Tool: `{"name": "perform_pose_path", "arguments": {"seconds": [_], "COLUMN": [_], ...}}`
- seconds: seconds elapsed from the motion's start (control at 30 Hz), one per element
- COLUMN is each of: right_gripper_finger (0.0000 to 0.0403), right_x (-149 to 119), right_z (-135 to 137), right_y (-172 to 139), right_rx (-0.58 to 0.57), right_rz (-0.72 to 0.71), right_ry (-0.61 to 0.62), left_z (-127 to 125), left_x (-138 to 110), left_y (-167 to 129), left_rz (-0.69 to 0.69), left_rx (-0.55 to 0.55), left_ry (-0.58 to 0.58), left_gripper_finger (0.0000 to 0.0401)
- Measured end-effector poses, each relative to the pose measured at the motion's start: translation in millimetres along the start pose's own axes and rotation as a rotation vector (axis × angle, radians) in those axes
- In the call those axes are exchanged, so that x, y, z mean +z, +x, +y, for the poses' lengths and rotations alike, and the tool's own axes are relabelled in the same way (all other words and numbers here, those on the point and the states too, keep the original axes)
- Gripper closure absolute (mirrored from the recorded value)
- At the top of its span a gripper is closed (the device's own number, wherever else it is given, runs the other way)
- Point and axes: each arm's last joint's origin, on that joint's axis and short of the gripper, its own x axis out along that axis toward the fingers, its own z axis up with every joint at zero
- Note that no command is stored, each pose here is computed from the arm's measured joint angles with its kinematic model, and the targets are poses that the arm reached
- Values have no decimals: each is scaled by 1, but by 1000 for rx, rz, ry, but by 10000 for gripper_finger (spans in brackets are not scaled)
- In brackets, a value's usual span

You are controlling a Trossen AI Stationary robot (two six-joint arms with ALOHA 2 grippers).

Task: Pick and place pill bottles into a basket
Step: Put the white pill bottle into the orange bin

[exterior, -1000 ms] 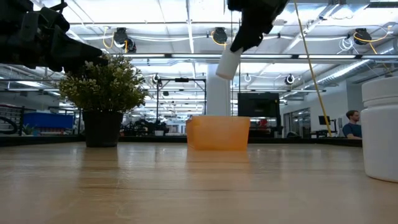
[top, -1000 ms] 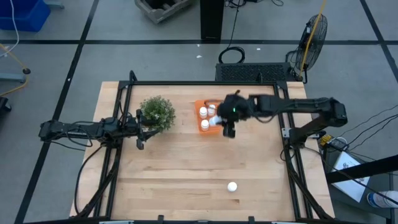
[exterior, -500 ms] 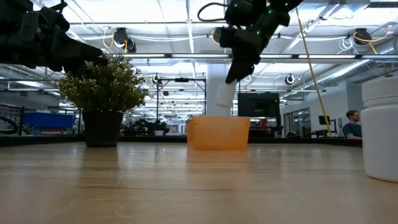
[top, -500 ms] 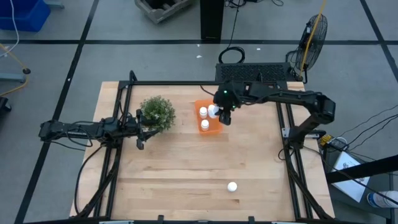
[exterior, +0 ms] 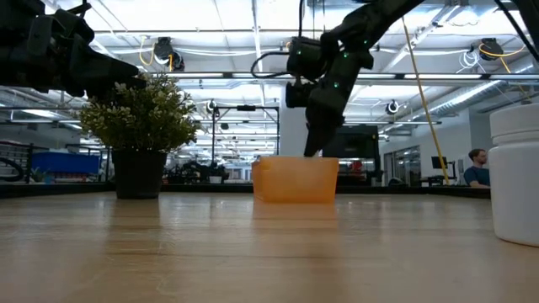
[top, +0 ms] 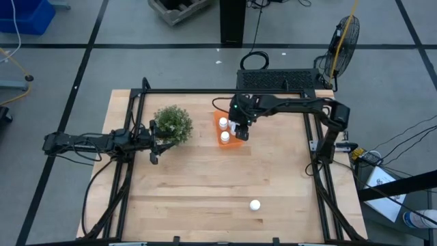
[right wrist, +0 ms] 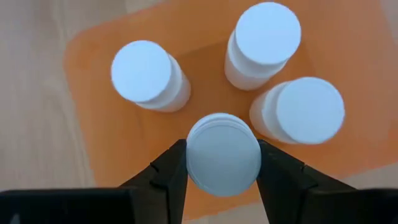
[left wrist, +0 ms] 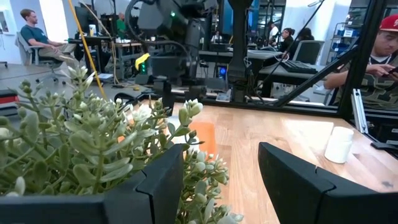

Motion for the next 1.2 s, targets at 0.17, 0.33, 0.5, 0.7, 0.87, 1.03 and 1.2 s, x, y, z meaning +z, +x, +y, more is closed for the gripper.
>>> {"name": "perform_pose_path", "arguments": {"seconds": [0.17, 0.33, 0.5, 0.7, 0.87, 1.03, 1.2], "right_gripper_finger": [261, 261, 261, 196, 93, 72, 85], "right_x": [-2, -1, -1, -1, 2, 4, 6], "right_z": [-4, -4, -4, -4, -4, -3, 6], "right_y": [12, 11, 10, 10, 10, 9, -8], "right_rx": [3, 21, 21, 20, 16, 14, 18], "right_rz": [26, 17, 15, 11, -18, -38, -71], "right_ry": [3, 5, 33, 71, 85, 99, 81], "left_z": [0, 0, 0, 0, 0, 0, 0], "left_x": [0, 0, 0, 0, 0, 0, 0], "left_y": [0, 0, 0, 0, 0, 0, 0], "left_rz": [0, 0, 0, 0, 0, 0, 1], "left_rx": [0, 0, 0, 0, 0, 0, 0], "left_ry": [0, 0, 0, 0, 0, 0, 0], "left_gripper_finger": [187, 187, 187, 187, 187, 187, 187]}}
